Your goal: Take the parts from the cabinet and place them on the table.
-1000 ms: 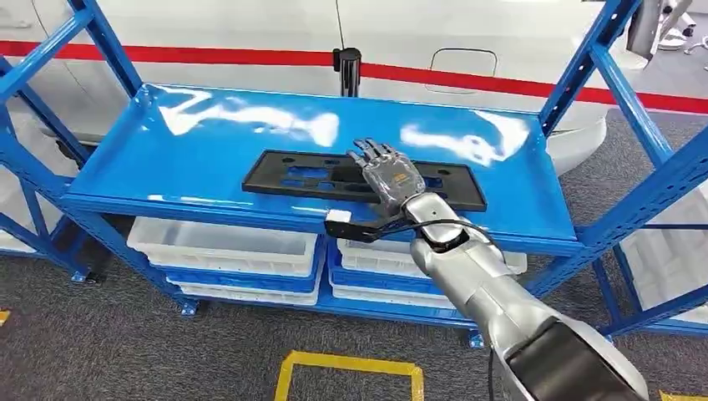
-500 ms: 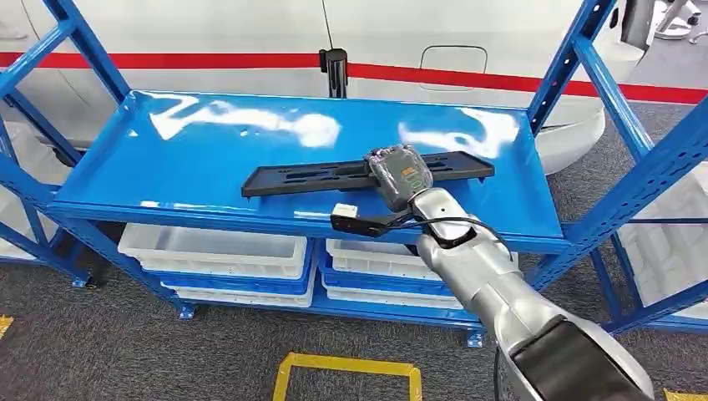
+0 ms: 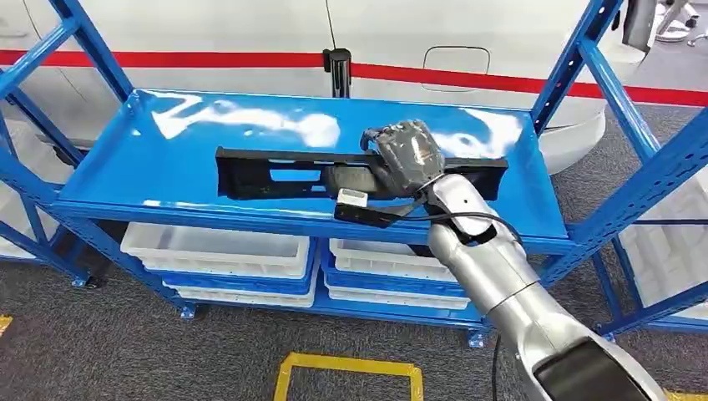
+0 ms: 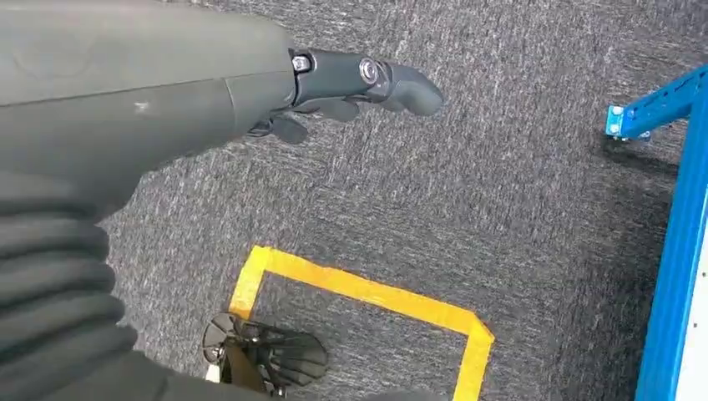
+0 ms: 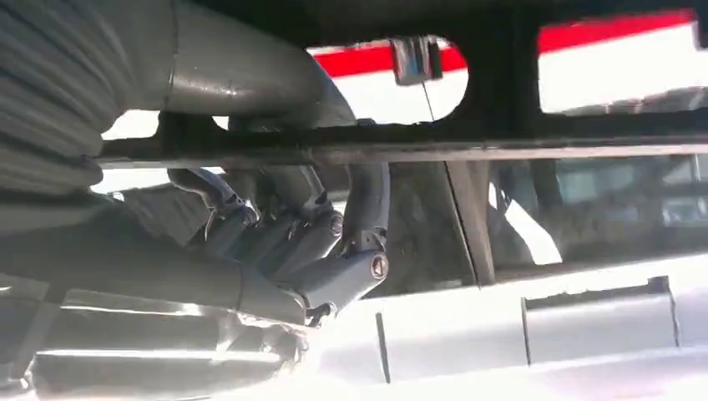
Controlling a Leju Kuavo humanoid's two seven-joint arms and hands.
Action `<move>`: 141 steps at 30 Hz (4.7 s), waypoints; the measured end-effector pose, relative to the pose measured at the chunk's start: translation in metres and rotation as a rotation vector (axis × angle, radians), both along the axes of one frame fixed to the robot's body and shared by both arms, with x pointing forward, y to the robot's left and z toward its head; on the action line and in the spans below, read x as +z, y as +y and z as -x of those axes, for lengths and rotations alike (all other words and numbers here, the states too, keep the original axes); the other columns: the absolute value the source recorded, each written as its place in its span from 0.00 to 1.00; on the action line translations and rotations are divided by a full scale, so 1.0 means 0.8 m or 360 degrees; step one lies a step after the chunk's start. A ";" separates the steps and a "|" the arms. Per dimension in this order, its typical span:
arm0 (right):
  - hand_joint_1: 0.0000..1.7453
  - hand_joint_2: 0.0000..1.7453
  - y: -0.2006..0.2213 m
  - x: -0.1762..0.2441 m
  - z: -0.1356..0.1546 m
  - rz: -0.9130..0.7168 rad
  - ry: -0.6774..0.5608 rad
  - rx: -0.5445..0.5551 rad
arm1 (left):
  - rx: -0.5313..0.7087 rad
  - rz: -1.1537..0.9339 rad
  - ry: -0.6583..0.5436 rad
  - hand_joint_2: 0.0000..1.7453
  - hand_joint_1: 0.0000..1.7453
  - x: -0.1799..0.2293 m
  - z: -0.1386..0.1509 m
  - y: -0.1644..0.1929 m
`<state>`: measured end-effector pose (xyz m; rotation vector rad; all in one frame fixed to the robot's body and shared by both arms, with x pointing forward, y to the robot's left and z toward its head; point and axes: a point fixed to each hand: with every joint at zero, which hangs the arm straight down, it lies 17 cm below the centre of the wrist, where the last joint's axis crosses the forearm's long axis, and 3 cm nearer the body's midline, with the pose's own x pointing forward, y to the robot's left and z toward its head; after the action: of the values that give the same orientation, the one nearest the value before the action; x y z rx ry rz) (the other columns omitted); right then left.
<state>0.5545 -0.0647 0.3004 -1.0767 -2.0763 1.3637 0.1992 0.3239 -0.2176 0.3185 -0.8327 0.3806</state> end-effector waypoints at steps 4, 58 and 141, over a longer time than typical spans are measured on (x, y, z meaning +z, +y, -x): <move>1.00 1.00 -0.008 0.029 0.022 -0.0074 -0.0110 0.0043 | -0.0013 0.0002 -0.0001 1.00 0.00 0.000 0.000 -0.001; 1.00 1.00 -0.104 0.009 0.053 -0.0147 -0.0158 -0.0121 | -0.0134 0.0067 0.0144 1.00 0.00 -0.015 0.007 -0.019; 1.00 1.00 -0.126 0.042 0.036 -0.0178 -0.0127 -0.0197 | -0.0203 0.0059 0.0181 1.00 0.00 -0.017 0.003 -0.027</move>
<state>0.5255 -0.1659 0.3343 -1.2083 -2.0773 1.1490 0.1970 0.3024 -0.2312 0.2491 -0.7296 0.2562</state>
